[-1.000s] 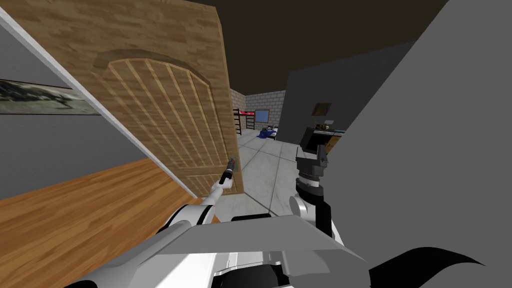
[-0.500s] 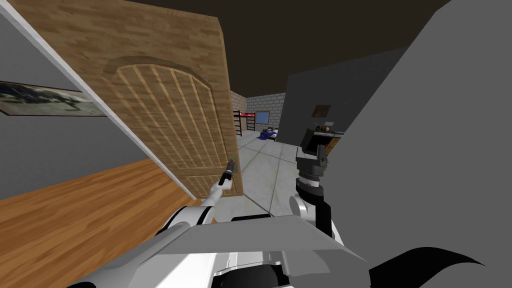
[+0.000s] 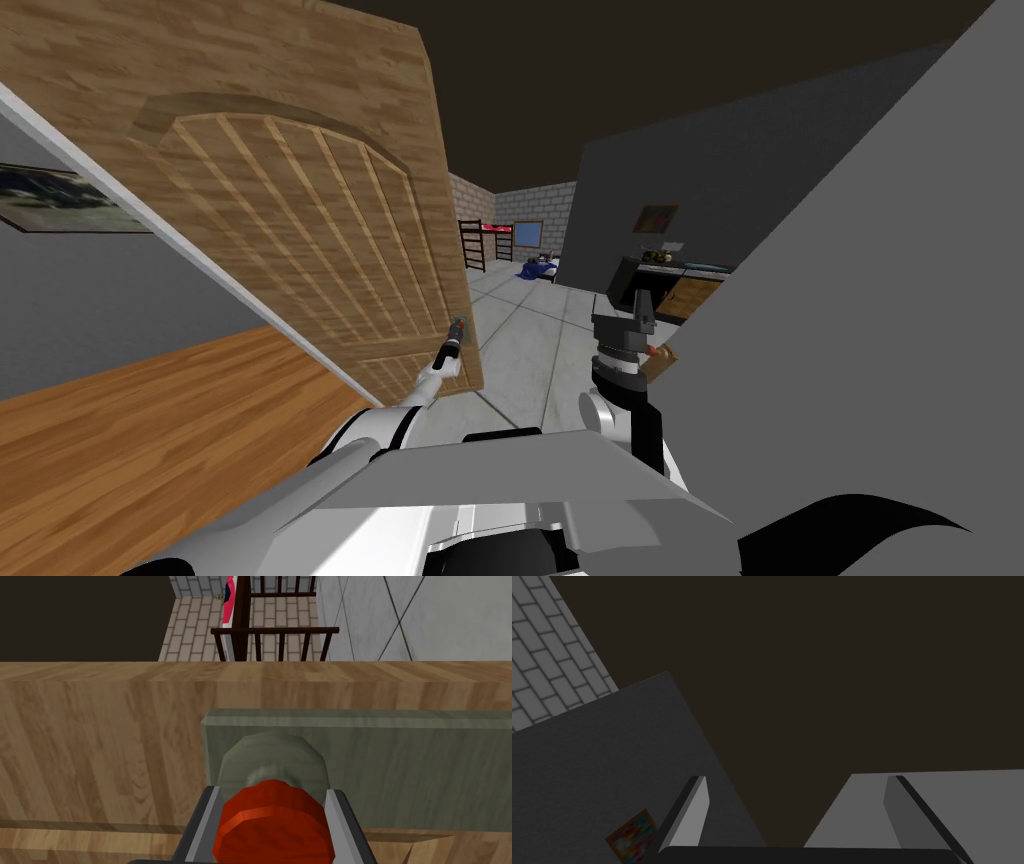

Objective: Push the door open

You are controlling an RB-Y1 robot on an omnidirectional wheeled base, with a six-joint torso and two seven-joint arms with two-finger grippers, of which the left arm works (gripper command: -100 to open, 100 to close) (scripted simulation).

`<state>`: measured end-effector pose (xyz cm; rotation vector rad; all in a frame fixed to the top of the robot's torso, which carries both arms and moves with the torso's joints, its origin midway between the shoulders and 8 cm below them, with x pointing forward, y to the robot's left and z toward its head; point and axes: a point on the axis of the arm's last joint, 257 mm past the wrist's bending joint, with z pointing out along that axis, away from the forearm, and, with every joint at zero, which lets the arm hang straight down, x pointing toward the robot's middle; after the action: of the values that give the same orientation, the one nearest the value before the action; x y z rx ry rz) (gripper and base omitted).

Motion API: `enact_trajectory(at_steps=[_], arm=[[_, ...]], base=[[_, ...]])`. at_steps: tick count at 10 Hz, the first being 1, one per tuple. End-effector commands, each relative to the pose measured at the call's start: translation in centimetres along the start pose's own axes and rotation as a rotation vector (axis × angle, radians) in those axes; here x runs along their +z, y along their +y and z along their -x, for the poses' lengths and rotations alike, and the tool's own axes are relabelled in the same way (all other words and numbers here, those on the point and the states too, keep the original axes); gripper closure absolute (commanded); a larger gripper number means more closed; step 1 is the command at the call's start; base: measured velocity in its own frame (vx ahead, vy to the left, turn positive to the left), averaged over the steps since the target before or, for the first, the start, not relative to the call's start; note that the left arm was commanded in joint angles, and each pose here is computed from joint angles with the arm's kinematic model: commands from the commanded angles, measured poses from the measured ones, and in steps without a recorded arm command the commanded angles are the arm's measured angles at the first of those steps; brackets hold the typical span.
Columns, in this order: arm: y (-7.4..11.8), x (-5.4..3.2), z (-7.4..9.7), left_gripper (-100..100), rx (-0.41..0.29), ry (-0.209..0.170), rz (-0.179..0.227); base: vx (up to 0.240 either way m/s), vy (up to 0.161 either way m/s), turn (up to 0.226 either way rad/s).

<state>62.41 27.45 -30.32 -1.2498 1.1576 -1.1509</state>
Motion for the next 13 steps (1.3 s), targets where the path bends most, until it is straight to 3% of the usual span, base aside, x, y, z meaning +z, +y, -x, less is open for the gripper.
enact_trajectory(at_steps=[1, 2, 4, 5, 8, 9, 10, 13], arm=[[-0.5, 0.07, 1.0, 100, 0.003, -0.015, -0.008], [-0.6, 0.1, 2.3, 100, 0.002, -0.038, -0.008], [-0.6, 0.1, 2.3, 100, 0.002, -0.038, -0.008], [-0.6, 0.12, 3.4, 100, 0.002, -0.057, -0.007], [-0.7, 0.12, 4.7, 100, 0.001, -0.079, -0.007], [0.1, -0.15, 4.2, 100, 0.0, -0.073, 0.01], [-0.2, -0.12, 5.4, 100, -0.001, -0.094, 0.003], [-0.2, -0.19, 6.3, 100, -0.001, -0.11, 0.002]], base=[[0.13, -0.084, 0.047], [0.155, -0.093, 0.051], [0.077, -0.066, 0.03], [0.075, -0.072, 0.033], [0.145, -0.091, 0.054], [0.068, -0.04, 0.032], [0.121, -0.033, 0.043], [0.147, -0.066, 0.04]])
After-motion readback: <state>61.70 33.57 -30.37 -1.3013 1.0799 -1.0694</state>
